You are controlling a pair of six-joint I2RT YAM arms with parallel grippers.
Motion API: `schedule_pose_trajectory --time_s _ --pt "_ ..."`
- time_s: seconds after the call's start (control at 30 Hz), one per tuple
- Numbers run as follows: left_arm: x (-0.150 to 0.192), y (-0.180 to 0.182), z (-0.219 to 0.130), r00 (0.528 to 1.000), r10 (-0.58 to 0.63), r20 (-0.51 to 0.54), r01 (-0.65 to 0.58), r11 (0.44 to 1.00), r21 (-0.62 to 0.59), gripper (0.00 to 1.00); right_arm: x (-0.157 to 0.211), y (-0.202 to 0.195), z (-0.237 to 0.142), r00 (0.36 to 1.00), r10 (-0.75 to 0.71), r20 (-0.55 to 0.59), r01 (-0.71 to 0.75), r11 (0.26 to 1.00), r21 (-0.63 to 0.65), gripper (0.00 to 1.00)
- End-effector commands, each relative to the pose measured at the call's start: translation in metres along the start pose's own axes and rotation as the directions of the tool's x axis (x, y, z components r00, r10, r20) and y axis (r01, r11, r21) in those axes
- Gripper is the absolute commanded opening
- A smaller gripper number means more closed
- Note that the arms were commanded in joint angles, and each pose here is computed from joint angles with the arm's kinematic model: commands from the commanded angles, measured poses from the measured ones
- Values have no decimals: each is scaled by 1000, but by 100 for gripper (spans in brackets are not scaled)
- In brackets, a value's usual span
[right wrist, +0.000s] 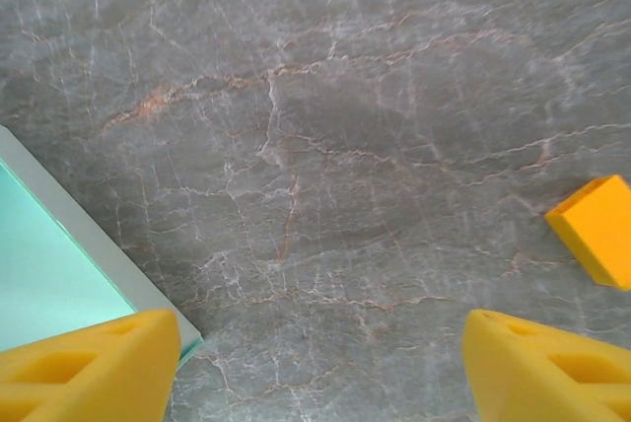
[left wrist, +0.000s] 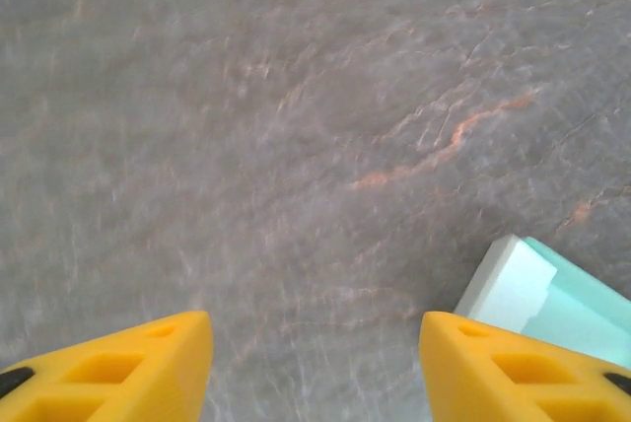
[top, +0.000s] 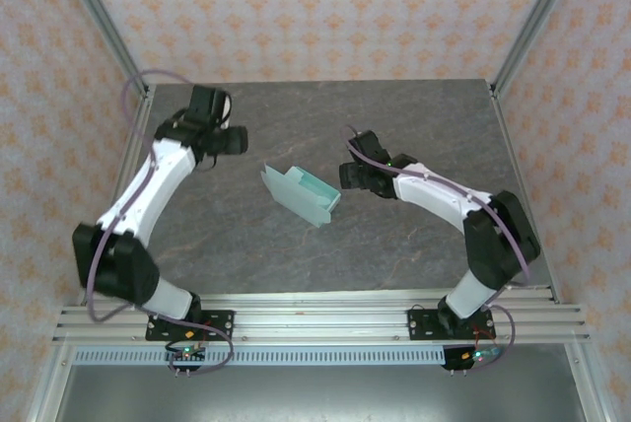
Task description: Fold the paper box
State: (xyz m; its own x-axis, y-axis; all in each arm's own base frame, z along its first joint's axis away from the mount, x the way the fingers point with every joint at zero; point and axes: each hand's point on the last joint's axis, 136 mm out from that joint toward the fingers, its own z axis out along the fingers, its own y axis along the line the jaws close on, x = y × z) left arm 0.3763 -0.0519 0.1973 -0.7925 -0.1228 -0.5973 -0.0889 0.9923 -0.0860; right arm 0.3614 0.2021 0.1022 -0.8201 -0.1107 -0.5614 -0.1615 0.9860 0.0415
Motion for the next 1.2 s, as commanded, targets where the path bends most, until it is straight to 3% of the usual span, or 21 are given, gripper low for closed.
schedule_pose_trajectory --time_s 0.0,0.2,0.43,0.8,1.17 --pt "44 9 25 985 -168 21 169 986 -13 55 0 12 8 999 5 -52 -7 999 -37 75" --pt "119 -23 46 967 -243 -70 251 959 134 46 10 9 29 989 -27 -144 28 1000 8 72" --pt "154 -68 76 953 -271 -135 296 930 219 36 21 -2 41 975 -56 -214 70 996 60 70" --pt "134 -106 109 955 -256 -147 290 911 295 32 50 16 33 960 -46 -277 24 996 -84 65" --pt "93 -110 135 966 -235 -104 255 930 264 31 66 50 23 965 44 -260 -111 962 -251 62"
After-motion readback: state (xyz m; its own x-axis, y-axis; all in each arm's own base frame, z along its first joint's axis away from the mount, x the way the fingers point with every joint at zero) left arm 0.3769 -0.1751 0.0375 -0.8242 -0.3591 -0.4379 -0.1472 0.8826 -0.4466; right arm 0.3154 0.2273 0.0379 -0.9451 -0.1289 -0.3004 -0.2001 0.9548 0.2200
